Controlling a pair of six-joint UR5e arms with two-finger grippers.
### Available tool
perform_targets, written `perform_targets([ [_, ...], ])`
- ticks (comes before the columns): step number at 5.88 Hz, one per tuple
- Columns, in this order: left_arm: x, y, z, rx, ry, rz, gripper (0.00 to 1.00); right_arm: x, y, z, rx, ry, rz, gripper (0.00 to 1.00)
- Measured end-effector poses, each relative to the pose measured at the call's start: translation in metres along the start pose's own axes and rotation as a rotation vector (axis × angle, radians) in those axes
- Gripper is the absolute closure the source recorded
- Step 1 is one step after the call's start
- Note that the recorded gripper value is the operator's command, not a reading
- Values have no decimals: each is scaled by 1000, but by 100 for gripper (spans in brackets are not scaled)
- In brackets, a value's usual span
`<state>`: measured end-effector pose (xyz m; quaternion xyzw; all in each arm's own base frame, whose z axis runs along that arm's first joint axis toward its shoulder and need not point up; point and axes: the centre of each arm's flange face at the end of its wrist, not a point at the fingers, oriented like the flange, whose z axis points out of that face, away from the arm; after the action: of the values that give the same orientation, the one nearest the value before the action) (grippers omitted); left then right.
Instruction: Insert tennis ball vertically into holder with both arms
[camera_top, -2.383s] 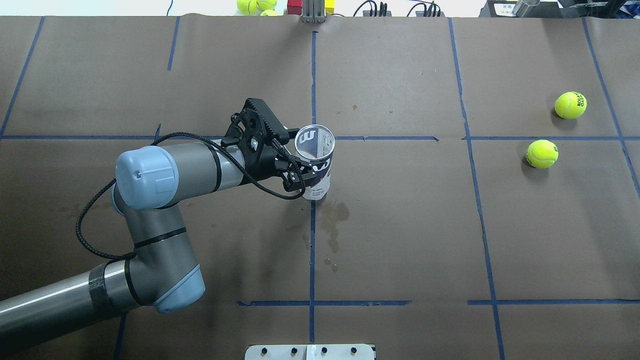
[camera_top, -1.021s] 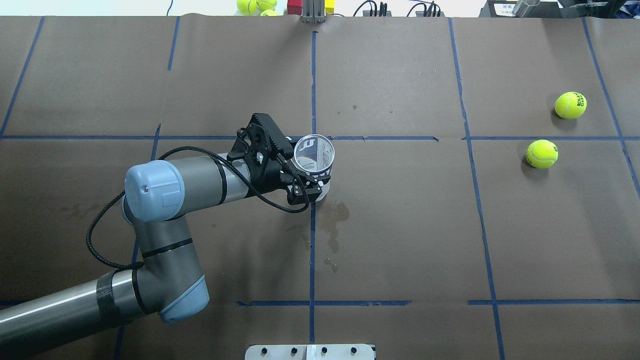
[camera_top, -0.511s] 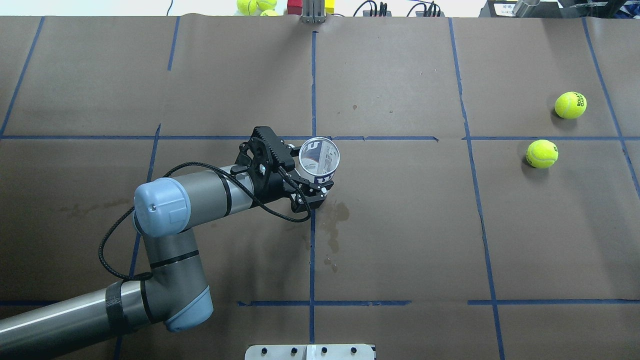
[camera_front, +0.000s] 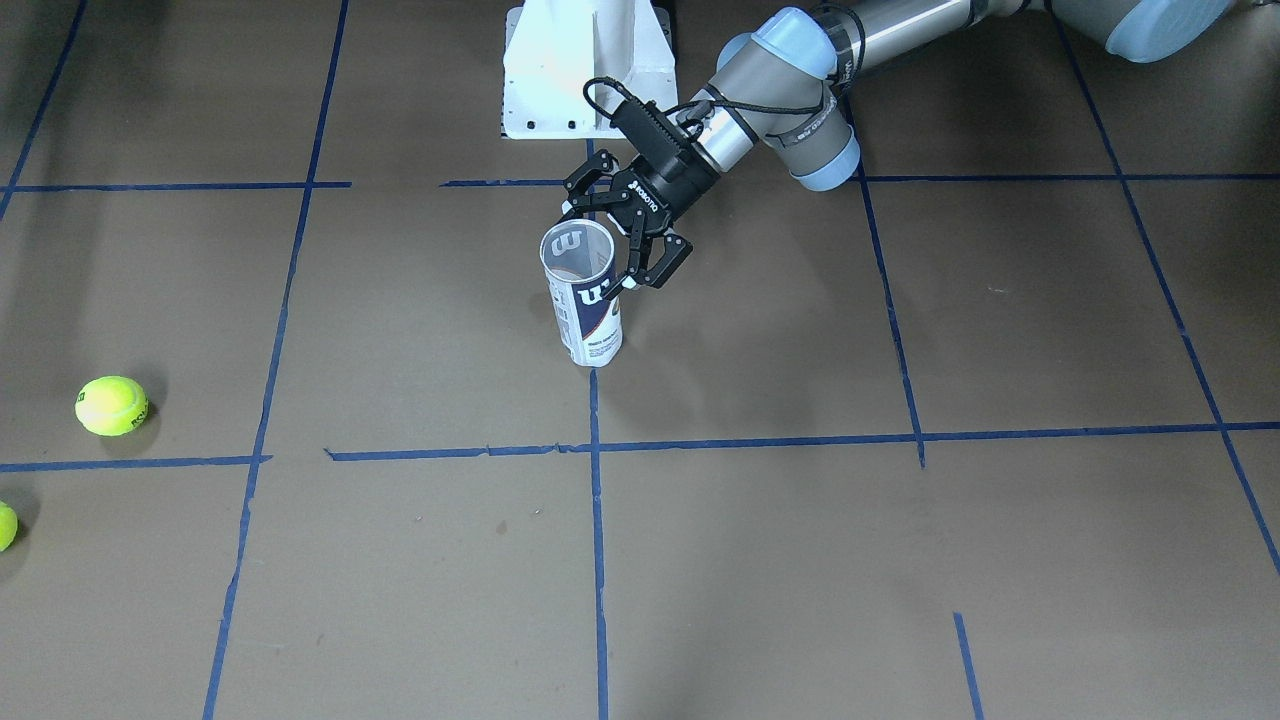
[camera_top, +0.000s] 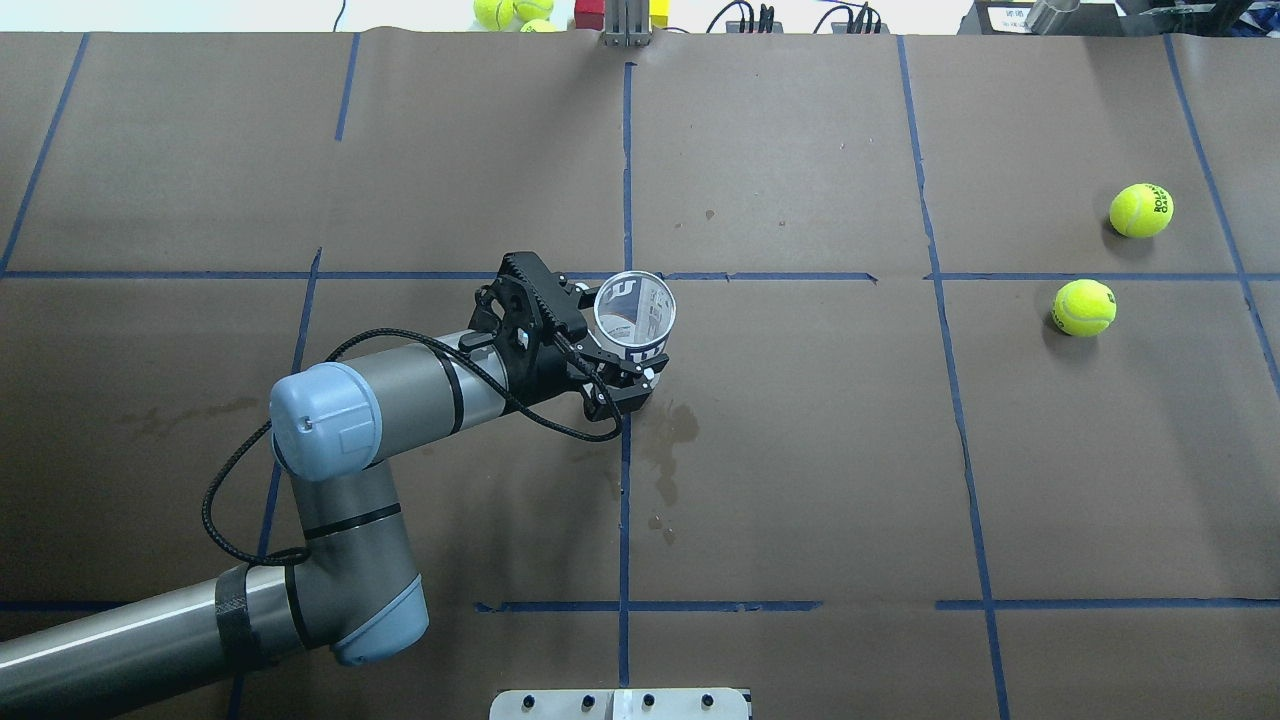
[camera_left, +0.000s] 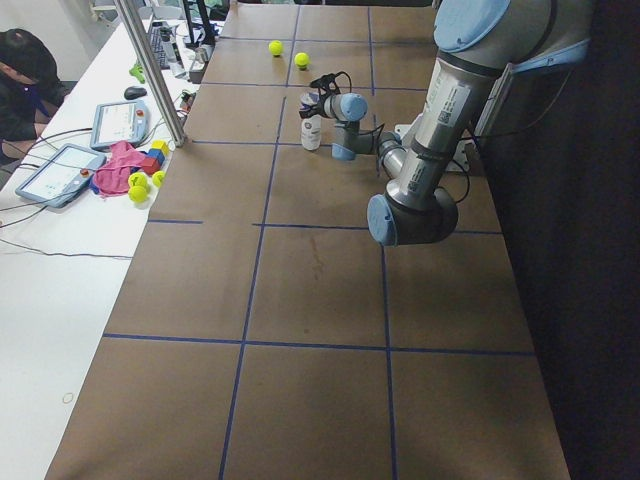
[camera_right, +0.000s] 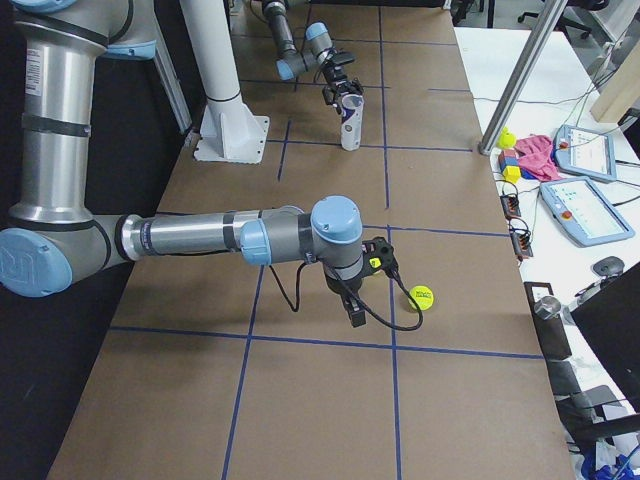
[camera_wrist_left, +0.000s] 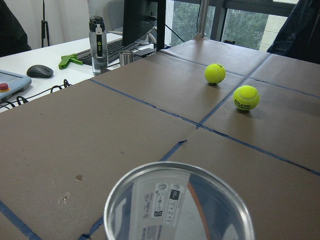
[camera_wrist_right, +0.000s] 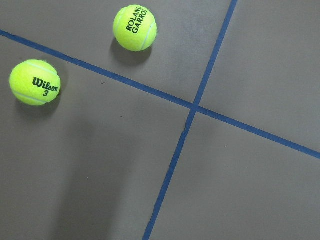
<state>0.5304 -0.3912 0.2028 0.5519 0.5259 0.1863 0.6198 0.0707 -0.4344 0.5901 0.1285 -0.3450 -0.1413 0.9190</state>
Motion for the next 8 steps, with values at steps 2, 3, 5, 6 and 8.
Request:
perform_targets([
  [2, -7, 12, 6, 20, -16, -3, 1, -1, -1, -1, 5, 1, -4, 0],
  [3, -12, 23, 10, 40, -10, -6, 1, -1, -1, -1, 8, 2, -6, 0],
  [5, -11, 31, 13, 53, 3, -9, 3, -1, -1, -1, 9, 1, -7, 0],
  [6, -10, 31, 14, 55, 5, -10, 4, -1, -1, -1, 9, 1, -7, 0],
  [8, -6, 30, 15, 67, -7, -13, 4, -1, -1, -1, 9, 2, -7, 0],
])
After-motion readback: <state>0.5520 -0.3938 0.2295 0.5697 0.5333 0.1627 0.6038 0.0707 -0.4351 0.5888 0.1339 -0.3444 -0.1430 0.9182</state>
